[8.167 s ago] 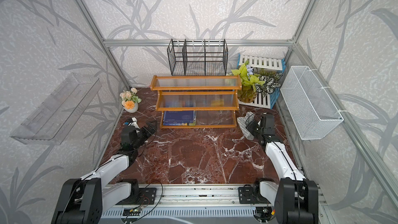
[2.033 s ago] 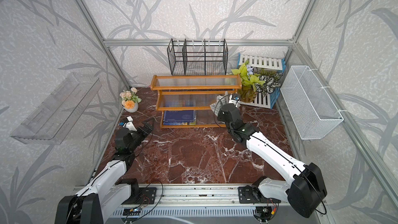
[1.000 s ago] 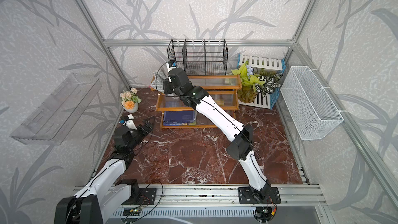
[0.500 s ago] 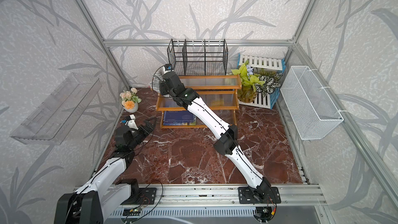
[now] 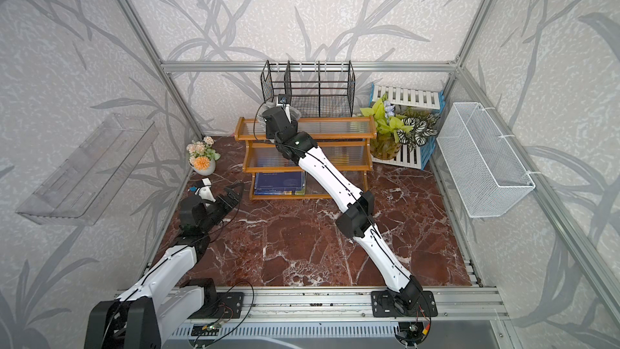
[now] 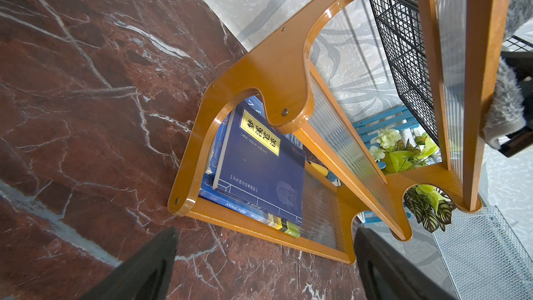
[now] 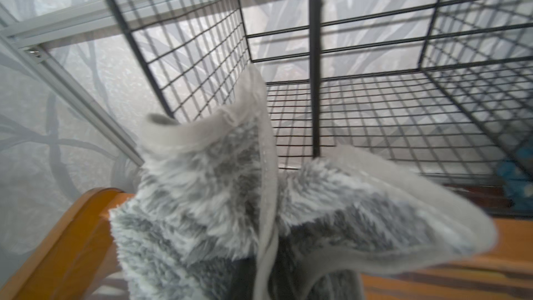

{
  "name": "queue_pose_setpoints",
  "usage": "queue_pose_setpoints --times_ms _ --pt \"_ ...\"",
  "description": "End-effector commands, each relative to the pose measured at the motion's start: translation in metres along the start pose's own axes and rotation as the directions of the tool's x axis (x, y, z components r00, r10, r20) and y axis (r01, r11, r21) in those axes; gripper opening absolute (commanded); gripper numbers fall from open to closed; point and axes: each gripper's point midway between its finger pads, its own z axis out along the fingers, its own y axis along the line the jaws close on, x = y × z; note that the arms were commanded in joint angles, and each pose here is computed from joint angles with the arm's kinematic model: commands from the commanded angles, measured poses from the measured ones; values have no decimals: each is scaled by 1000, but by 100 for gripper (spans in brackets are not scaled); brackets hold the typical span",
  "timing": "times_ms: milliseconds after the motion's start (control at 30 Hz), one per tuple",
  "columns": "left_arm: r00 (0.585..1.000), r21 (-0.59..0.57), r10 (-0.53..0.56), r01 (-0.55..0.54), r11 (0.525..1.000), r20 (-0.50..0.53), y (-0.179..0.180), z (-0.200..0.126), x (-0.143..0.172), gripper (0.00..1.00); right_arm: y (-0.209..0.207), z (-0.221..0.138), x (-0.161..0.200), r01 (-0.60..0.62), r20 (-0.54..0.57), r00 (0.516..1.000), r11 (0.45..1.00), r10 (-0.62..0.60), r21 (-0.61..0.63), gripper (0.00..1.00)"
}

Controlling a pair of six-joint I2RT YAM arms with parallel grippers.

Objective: Wipe the bookshelf clean with a cloth
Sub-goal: Wipe the dust from the shelf.

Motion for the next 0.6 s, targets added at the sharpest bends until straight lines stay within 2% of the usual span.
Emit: queue_pose_setpoints --times_ms 0,133,267,433,567 --pt "998 22 34 -35 999 47 -10 -3 -13 100 -64 -6 10 69 -66 996 968 -54 241 0" --pt "997 12 33 -33 999 64 -7 -4 -15 100 -96 -15 12 82 -91 994 951 -57 299 0" --pt "997 9 32 -33 999 76 -6 -6 -16 100 -128 -28 9 53 -82 996 955 -30 291 0" --pt "996 9 37 -38 999 80 -7 -6 -17 100 -205 -41 14 4 -113 993 921 44 390 0" --pt "996 7 34 -35 999 79 -5 -5 -16 100 -256 -58 8 -24 -97 992 886 78 464 0"
